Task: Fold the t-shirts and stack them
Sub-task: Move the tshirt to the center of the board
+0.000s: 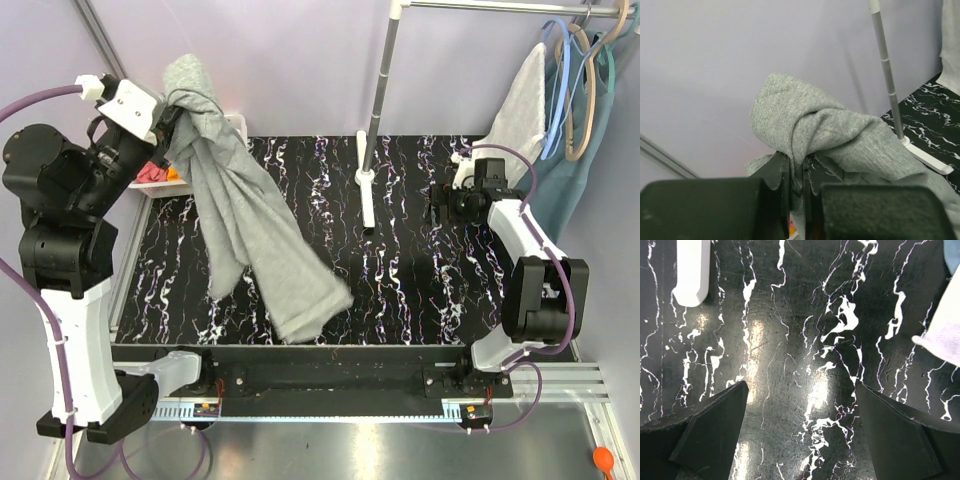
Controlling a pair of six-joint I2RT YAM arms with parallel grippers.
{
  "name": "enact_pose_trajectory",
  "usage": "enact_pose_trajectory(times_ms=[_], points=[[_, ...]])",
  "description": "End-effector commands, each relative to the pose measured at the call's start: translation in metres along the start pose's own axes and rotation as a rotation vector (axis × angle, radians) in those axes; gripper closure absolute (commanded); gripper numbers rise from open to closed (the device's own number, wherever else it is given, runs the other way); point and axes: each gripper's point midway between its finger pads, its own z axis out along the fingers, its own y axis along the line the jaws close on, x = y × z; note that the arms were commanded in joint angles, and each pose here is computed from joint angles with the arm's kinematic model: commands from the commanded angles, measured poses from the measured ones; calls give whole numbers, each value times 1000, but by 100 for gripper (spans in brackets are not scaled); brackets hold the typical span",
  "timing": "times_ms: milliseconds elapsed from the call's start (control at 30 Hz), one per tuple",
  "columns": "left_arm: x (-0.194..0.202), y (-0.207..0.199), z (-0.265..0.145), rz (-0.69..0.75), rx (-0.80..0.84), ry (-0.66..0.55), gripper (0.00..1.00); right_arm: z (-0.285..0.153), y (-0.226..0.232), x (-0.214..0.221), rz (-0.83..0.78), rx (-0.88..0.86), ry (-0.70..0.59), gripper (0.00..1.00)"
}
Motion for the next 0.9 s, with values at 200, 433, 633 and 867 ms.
enact_pose_trajectory(times_ms=[200, 433, 633, 867], points=[[93, -35, 38, -115, 112, 166, 100, 0, 3, -5, -9, -22, 3, 0], [80, -56, 48, -129, 164, 132, 100, 3, 1, -2, -7, -16, 16, 0], [72, -90, 49, -145, 271, 110, 100, 6, 2, 0, -3, -21, 27, 0], [84, -152, 63, -137, 413, 150, 100, 7, 3, 1, -1, -30, 34, 0]])
